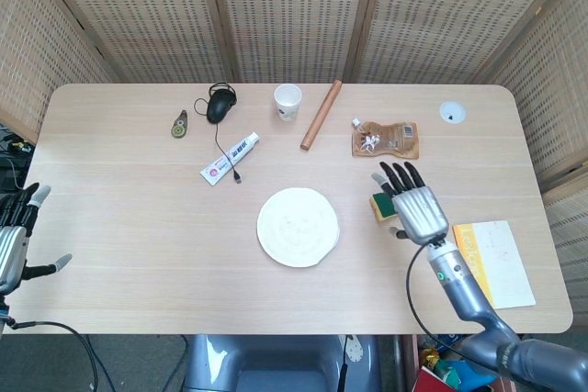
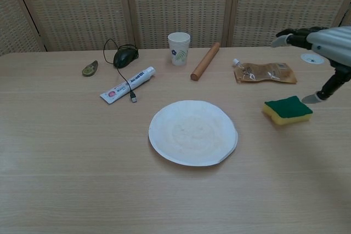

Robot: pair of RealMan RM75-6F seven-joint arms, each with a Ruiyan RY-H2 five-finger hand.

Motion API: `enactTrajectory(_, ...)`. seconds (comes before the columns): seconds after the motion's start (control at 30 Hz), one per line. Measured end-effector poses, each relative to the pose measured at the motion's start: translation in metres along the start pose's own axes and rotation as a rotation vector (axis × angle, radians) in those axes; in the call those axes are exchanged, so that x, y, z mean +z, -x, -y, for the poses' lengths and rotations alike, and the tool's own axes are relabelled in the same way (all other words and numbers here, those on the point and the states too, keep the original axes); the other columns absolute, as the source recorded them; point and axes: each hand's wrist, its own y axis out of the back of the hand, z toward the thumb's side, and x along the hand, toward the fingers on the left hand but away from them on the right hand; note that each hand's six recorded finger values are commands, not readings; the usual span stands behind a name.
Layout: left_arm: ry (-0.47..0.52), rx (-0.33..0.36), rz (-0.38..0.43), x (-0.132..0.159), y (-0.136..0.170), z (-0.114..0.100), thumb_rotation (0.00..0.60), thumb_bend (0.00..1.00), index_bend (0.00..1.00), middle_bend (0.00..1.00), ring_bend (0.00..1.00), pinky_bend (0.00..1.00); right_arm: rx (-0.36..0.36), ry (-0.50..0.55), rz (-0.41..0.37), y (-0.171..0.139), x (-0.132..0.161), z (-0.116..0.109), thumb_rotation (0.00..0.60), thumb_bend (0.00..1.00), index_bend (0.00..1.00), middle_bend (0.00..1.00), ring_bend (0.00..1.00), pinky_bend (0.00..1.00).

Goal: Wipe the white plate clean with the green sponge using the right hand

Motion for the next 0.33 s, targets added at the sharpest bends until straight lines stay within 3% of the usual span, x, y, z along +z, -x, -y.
enactTrajectory(0.13, -0.006, 0.024, 0.003, -0.005, 0.007, 0.003, 0.600, 0.00, 0.00, 0.00, 0.00, 0.00, -0.036, 0.049, 0.026, -0.048, -0.024, -0.016, 0.600, 0.00, 0.01, 0.00, 0.00, 0.00)
enactTrajectory(0.33, 0.001, 0.020, -0.002, -0.009, 0.019, 0.006, 0.600, 0.00, 0.00, 0.00, 0.00, 0.00, -0.086, 0.125, 0.091, -0.105, -0.046, -0.020, 0.600, 0.00, 0.00, 0.00, 0.00, 0.00)
